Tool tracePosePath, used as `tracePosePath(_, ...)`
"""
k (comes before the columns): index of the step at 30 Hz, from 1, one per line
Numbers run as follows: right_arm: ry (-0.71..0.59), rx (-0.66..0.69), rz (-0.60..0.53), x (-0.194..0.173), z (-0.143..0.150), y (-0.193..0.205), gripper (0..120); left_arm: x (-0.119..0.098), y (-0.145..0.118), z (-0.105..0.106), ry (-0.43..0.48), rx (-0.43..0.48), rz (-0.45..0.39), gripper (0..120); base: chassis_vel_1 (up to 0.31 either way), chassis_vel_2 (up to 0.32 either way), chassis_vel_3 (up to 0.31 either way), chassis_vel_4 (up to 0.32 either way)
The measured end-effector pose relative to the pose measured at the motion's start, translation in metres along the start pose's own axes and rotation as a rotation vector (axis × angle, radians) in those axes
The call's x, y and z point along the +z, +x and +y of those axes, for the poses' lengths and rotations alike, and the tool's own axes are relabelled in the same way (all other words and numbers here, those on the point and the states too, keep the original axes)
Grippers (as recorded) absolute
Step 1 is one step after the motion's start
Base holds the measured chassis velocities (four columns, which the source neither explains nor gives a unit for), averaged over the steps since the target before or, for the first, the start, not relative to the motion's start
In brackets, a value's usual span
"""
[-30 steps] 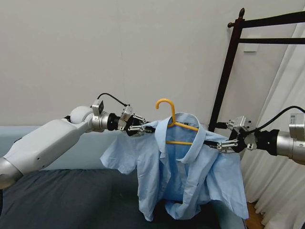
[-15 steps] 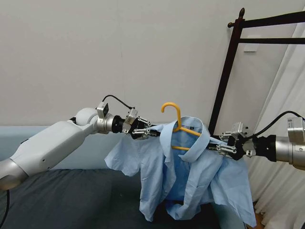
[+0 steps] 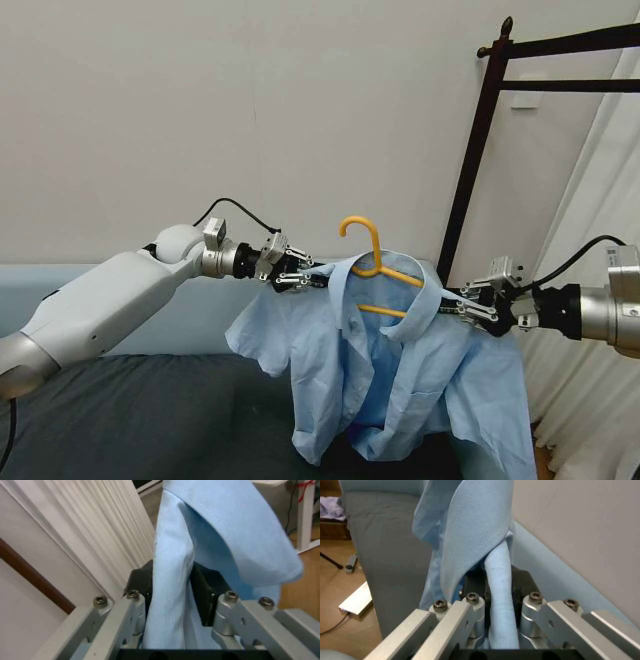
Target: Pick up the clothes from the sofa and hang them on the clothes hanger.
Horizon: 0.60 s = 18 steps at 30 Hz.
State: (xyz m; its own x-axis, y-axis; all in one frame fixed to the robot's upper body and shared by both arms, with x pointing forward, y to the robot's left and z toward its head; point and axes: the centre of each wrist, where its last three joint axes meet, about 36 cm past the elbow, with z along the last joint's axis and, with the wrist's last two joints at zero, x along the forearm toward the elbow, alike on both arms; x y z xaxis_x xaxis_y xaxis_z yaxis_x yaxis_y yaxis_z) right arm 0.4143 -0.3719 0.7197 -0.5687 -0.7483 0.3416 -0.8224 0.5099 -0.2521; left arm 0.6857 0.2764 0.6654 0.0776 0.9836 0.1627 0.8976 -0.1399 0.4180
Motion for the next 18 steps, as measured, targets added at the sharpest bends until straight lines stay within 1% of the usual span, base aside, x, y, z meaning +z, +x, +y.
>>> tracePosePath(3,-0.039,0.018,-0.012,0.001,0.003,-0.004,7,-0.01,0.004,0.007,-0.048,-0.035,0.019,46,0.0,0.0,0.0,0.0)
tracePosePath(4,-0.039,0.018,-0.012,0.001,0.003,-0.004,7,-0.01,0.004,0.007,-0.048,-0.035,0.019,46,0.0,0.0,0.0,0.0)
tracePosePath(5,-0.05,0.021,-0.014,0.001,0.005,-0.005,7,-0.013,0.005,0.008,-0.064,-0.046,0.022,49,0.0,0.0,0.0,0.0)
tracePosePath(6,-0.067,0.027,-0.016,0.0,0.007,-0.007,7,-0.018,0.006,0.012,-0.094,-0.064,0.029,56,0.0,0.0,0.0,0.0)
tracePosePath(9,-0.1,0.044,-0.023,-0.002,0.01,-0.009,7,-0.026,0.009,0.016,-0.158,-0.098,0.047,68,0.0,0.0,0.0,0.0)
tracePosePath(10,-0.1,0.044,-0.023,-0.002,0.01,-0.009,7,-0.026,0.009,0.016,-0.158,-0.098,0.047,68,0.0,0.0,0.0,0.0)
tracePosePath(12,-0.116,0.059,-0.024,-0.003,0.011,-0.009,7,-0.029,0.011,0.017,-0.196,-0.136,0.049,78,0.0,0.0,0.0,0.0)
tracePosePath(14,-0.128,0.077,-0.025,-0.004,0.01,-0.009,7,-0.031,0.015,0.018,-0.226,-0.177,0.047,86,0.0,0.0,0.0,0.0)
tracePosePath(15,-0.134,0.089,-0.025,-0.005,0.01,-0.008,7,-0.031,0.017,0.018,-0.24,-0.195,0.047,89,0.0,0.0,0.0,0.0)
tracePosePath(16,-0.134,0.089,-0.025,-0.005,0.01,-0.008,7,-0.031,0.017,0.018,-0.24,-0.195,0.047,89,0.0,0.0,0.0,0.0)
tracePosePath(18,-0.149,0.117,-0.029,-0.007,0.008,-0.007,7,-0.032,0.021,0.017,-0.288,-0.228,0.062,98,0.0,0.0,0.0,0.0)
